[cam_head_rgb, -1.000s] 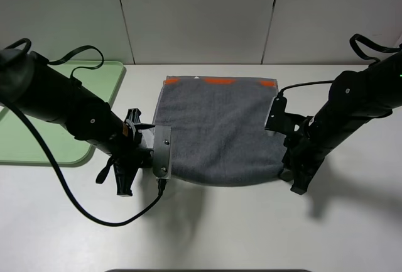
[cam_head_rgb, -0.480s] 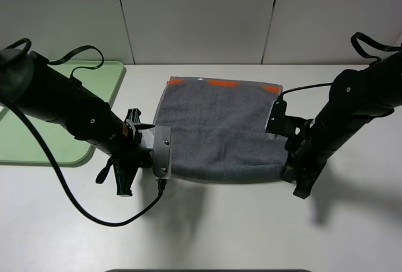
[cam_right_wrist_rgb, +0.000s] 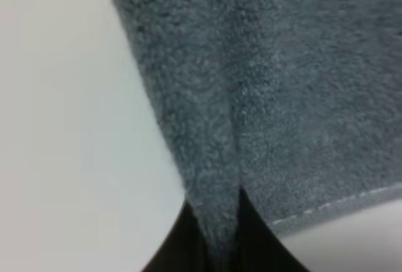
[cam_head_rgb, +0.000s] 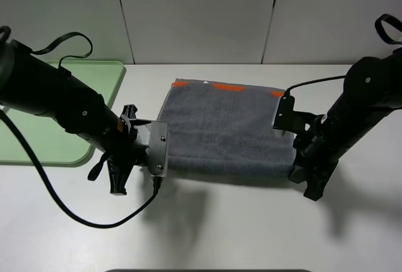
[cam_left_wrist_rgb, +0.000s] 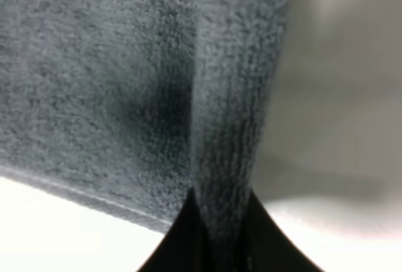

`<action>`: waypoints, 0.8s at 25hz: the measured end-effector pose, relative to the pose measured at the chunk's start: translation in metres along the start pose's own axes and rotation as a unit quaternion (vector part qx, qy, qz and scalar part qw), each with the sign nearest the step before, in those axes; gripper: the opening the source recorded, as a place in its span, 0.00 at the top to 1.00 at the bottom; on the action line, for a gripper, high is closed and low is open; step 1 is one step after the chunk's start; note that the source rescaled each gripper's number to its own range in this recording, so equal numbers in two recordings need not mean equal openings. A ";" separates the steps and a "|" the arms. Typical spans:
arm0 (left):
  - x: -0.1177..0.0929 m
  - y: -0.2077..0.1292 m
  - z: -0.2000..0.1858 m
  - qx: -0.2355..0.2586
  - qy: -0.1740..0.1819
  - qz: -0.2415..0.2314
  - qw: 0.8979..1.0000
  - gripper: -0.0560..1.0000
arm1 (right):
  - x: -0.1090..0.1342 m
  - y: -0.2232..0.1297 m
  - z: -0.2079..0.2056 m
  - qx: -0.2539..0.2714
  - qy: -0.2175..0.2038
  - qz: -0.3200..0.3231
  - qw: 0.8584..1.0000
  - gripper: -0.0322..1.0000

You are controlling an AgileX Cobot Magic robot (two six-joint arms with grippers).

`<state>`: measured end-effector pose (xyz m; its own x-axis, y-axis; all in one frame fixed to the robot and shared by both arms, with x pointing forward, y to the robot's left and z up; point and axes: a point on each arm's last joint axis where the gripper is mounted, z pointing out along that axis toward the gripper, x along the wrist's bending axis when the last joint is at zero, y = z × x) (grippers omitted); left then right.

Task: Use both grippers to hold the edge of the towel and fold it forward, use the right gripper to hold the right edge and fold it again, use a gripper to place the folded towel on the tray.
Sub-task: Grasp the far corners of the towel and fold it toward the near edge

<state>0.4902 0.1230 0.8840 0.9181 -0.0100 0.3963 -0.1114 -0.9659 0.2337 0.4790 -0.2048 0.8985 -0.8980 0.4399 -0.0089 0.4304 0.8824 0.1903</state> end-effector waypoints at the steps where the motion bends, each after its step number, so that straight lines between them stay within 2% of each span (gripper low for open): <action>1: 0.001 0.001 -0.005 -0.001 0.002 0.000 1.000 0.94 | 0.000 0.000 -0.003 -0.003 -0.003 0.001 1.000 0.97; 13: 0.012 0.006 -0.074 -0.011 0.033 -0.005 0.999 0.95 | 0.009 0.002 -0.046 -0.042 -0.028 0.023 0.998 0.97; 20: 0.001 0.021 -0.098 -0.013 0.044 0.013 0.999 0.95 | 0.020 -0.002 -0.079 -0.072 -0.048 0.026 0.996 0.97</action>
<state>0.4518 0.1276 0.9766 0.8777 -0.0101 0.4790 -0.1447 -0.9587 0.2450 0.4532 -0.2110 0.9758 -0.8589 0.5043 -0.0888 0.4520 0.8281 0.3316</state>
